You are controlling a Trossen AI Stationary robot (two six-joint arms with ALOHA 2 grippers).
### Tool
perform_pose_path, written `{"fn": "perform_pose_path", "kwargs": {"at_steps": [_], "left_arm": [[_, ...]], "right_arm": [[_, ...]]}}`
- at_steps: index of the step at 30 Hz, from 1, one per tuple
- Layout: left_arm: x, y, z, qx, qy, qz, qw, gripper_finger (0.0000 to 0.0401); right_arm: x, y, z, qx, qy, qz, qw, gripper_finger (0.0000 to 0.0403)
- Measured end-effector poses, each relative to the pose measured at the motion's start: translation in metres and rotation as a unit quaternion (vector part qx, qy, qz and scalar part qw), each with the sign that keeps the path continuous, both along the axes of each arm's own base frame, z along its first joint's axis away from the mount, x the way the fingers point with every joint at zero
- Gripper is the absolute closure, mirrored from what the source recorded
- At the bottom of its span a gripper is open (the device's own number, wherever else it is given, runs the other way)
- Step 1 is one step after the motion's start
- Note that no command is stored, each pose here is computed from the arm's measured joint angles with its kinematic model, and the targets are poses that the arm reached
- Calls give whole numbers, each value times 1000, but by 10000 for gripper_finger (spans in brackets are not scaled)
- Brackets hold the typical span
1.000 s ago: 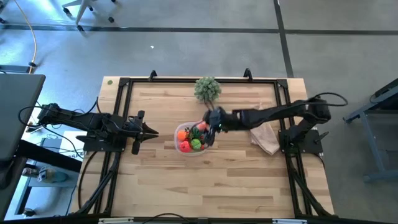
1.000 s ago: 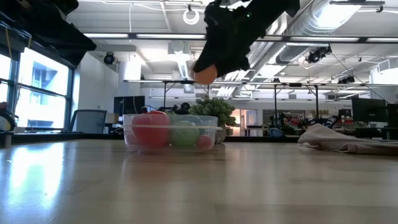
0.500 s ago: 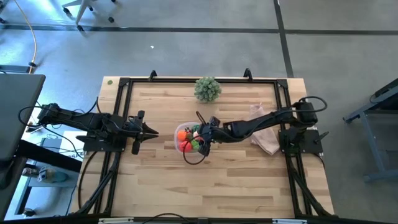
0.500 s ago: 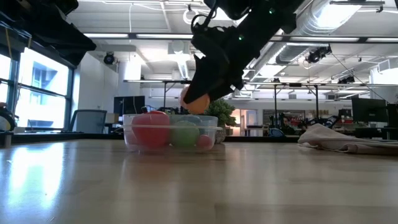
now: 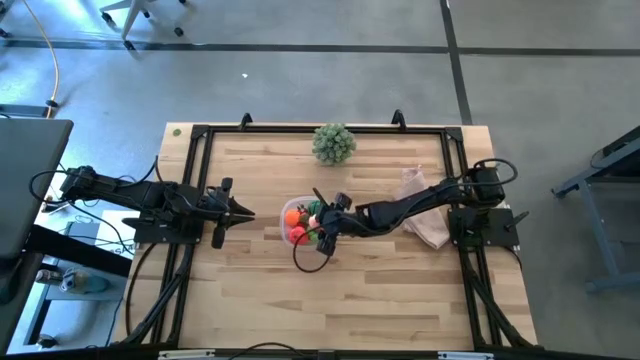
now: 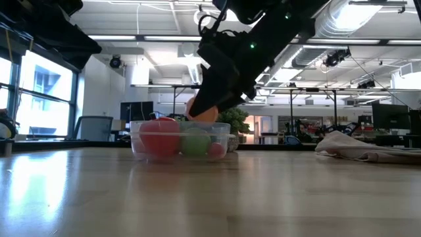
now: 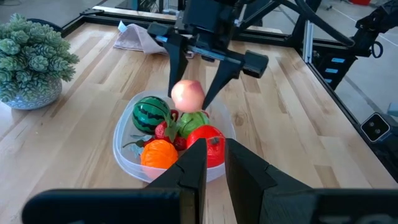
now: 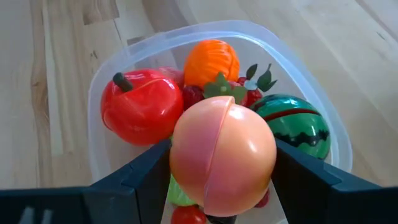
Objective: Pick and placing Produce into tupperware
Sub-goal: Put the pink peach into the transparent bin
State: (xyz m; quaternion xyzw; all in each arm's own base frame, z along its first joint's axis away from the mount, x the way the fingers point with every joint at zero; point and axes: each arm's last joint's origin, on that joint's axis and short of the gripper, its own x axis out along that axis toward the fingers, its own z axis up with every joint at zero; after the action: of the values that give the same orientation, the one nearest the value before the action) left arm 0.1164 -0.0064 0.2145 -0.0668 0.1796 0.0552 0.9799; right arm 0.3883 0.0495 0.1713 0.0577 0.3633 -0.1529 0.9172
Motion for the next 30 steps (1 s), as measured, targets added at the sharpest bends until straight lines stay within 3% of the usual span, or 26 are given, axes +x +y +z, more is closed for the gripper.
{"fn": "perform_pose_path", "kwargs": {"at_steps": [10,30], "left_arm": [[0,0,0,0,0,0,1000,355],[0,0,0,0,0,0,1000,355]], "right_arm": [[-1,4,-1,-4,2,-11,1000,175],[-3,8,-1,-27,2,-25,999,137]]}}
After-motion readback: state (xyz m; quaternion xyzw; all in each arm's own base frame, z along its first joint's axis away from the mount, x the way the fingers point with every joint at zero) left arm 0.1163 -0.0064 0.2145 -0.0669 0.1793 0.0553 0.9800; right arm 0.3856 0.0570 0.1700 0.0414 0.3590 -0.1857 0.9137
